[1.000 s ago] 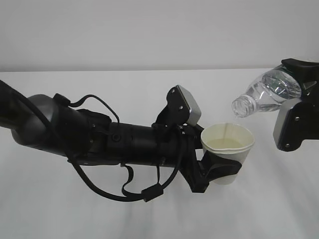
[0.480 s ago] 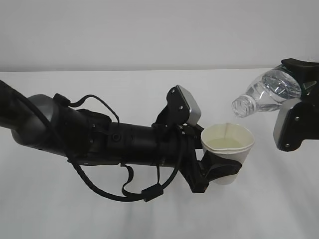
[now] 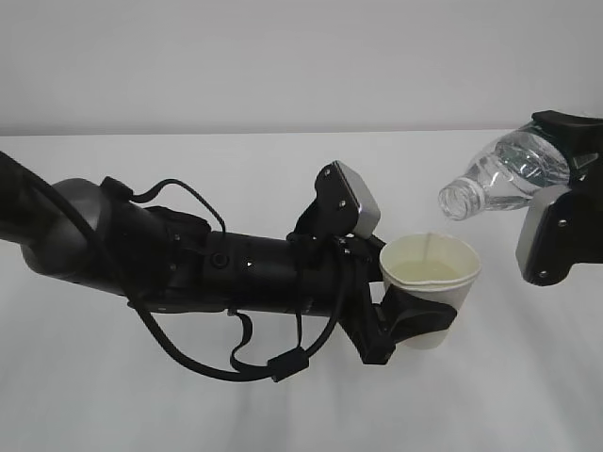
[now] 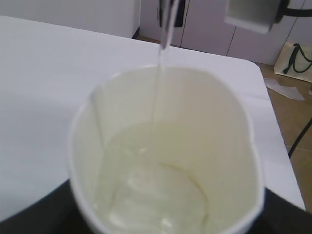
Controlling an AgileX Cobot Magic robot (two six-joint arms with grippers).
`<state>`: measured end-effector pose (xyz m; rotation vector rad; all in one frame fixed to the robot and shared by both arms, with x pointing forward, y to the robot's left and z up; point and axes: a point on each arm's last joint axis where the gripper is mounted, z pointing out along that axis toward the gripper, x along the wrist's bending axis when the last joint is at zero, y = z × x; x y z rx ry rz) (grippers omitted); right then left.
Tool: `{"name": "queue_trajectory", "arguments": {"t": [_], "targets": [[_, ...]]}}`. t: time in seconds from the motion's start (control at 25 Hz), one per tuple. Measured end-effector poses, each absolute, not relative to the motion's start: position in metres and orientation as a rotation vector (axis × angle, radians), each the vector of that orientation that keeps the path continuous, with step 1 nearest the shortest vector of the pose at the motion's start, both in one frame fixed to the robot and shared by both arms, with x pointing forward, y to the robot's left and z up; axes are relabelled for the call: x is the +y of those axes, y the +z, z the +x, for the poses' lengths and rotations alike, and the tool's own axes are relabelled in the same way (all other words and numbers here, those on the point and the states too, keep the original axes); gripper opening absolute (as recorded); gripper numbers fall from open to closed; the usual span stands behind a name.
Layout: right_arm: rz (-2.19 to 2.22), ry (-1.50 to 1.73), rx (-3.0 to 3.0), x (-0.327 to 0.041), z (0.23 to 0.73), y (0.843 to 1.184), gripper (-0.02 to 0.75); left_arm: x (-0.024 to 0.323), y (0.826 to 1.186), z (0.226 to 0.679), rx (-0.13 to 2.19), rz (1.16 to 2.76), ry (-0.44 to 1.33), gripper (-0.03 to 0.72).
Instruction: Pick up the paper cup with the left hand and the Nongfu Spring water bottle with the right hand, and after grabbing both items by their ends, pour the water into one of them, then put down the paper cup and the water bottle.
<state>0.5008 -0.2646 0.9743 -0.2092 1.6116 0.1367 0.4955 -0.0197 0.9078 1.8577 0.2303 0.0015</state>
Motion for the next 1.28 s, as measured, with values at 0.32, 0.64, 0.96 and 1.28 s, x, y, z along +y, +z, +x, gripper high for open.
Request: {"name": "queue_trajectory", "arguments": {"t": [0.32,0.64,0.96,1.28], "targets": [[-0.131,0.212,1.622,-0.2646,0.5008,0.9743,0.406,-0.0197,0.9078,0.4955,0.23,1.858,0.002,0.475],[-0.048,0.29,1.631,-0.2646,0.5008,0.9743,0.406,-0.0197,0.9078,0.4955,0.23,1.858,0.002,0.475],[0.08,0.41,1.637,-0.2646,0.5008,0.9743,0.406,-0.0202,0.9093,0.4946,0.221,1.842,-0.008,0.475],[0.184,0.504,1.637,-0.2647,0.5008,0.9743,0.391,-0.0202,0.9094,0.4946,0.221,1.84,-0.008,0.475]]}}
